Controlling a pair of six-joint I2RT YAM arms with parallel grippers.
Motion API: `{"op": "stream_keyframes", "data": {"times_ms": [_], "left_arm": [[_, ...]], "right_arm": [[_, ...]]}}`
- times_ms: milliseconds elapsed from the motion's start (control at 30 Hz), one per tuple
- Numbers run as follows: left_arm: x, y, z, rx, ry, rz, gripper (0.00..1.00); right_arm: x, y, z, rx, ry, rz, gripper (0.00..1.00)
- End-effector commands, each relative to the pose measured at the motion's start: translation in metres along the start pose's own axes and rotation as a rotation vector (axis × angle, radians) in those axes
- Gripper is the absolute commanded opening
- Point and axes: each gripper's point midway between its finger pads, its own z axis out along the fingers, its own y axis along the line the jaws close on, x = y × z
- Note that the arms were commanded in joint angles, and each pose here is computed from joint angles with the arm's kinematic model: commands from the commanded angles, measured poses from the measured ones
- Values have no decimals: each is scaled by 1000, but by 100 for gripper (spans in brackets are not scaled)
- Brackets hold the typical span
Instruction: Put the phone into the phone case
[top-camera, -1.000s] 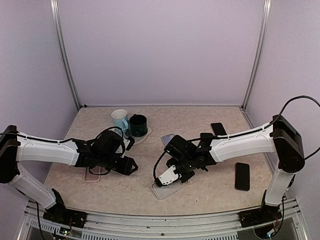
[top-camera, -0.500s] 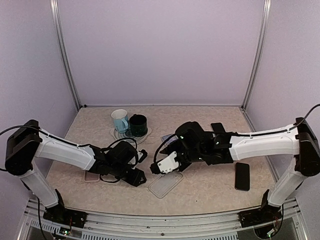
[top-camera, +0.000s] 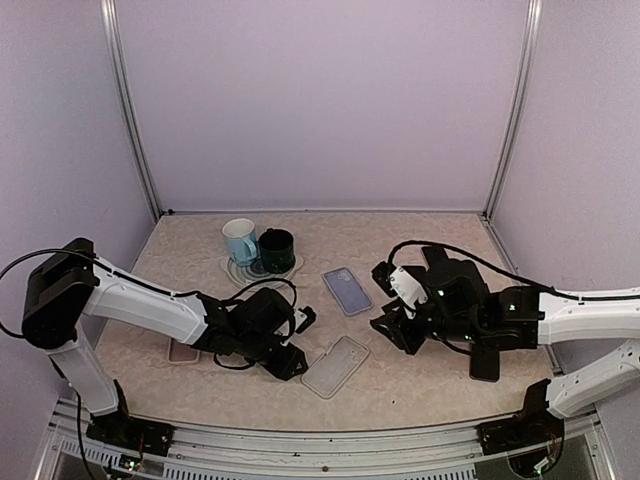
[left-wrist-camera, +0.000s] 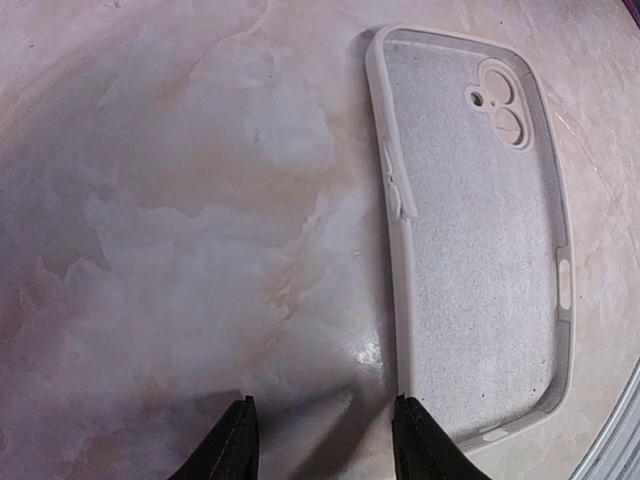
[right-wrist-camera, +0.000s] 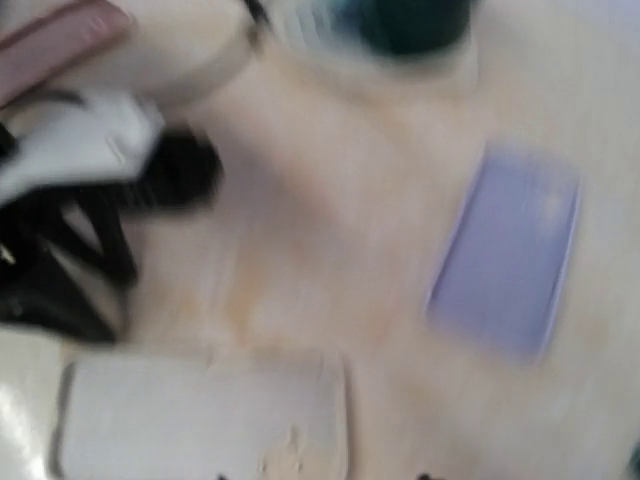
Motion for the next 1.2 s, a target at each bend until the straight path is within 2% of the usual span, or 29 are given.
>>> {"op": "stream_keyframes", "data": {"times_ms": [0,233,367,733,967,1167], "left_arm": [[18,-6,5,13,76,25,46],[25,-15,9,19,105,53,45],[29,-19,9,25,111,66,45],[35,-22,8,41,125,77,43],[43,-59,4,170,133,179,40],[14,-78,9,204,48,232,41]], "right_arm": [[62,-1,-2,27,204,352,35],[119,16,12,20,456,436,20],[134,26,21,0,513,462,13],[140,25,57,38,523,473,9],[127,12,91,56,497,450,9],[102,-7,114,40,442,439,8]]}}
